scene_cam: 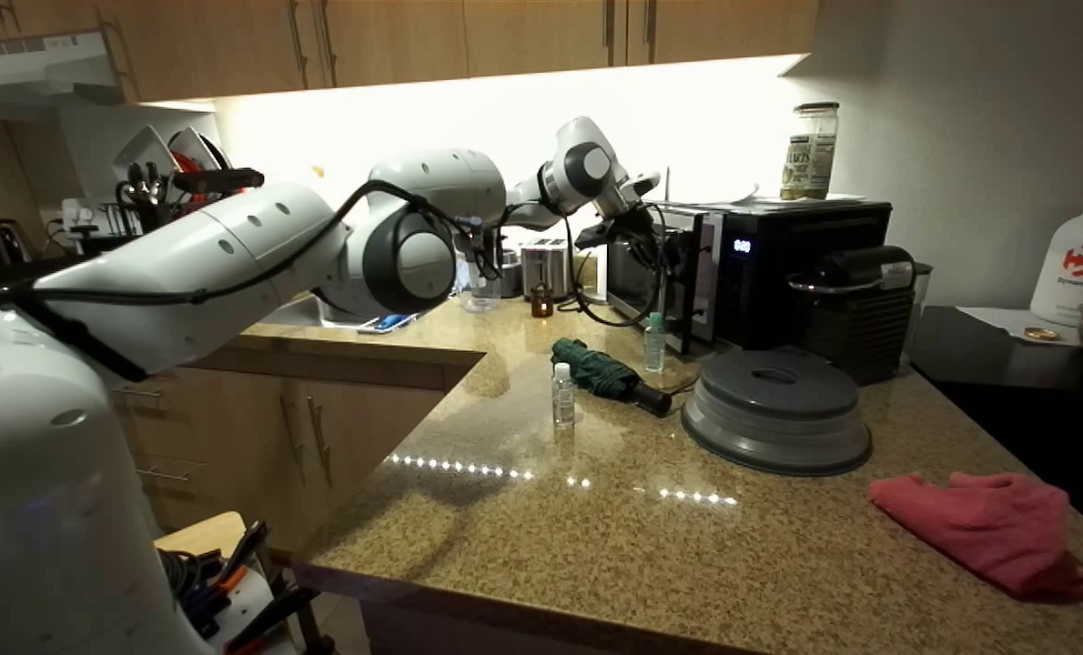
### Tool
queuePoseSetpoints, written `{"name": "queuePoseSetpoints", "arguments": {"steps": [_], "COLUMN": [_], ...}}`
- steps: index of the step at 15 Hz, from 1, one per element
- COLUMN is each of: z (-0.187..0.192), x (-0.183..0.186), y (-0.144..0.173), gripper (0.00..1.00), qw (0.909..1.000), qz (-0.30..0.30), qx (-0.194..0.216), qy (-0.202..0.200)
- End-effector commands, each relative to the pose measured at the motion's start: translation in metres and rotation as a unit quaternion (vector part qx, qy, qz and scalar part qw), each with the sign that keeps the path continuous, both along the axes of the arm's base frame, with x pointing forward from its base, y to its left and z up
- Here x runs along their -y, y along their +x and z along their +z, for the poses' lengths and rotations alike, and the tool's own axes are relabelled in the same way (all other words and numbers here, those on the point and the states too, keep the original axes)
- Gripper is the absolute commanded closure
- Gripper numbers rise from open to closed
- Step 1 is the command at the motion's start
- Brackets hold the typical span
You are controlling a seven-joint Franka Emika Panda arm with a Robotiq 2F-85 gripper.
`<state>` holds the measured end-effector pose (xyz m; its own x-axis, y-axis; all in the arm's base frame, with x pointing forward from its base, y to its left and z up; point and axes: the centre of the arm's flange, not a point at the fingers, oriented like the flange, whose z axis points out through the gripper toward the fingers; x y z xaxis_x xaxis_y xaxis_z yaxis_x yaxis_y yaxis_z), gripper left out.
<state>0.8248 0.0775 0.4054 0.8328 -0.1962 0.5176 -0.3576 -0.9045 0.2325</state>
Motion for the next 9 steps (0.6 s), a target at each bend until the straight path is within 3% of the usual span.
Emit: {"name": "queuePoseSetpoints", "arguments": {"steps": [1,9], "z": [0.0025,0.0061], "x": [-0.0455,-0.0449], "y": [-0.0597,-0.0602], "gripper": [0.91,0.91], "qw": [0.9984,0.9988], "qz": [0.049,0.046], "qx": [-0.021,-0.013], "qy": [0.017,0.012]}}
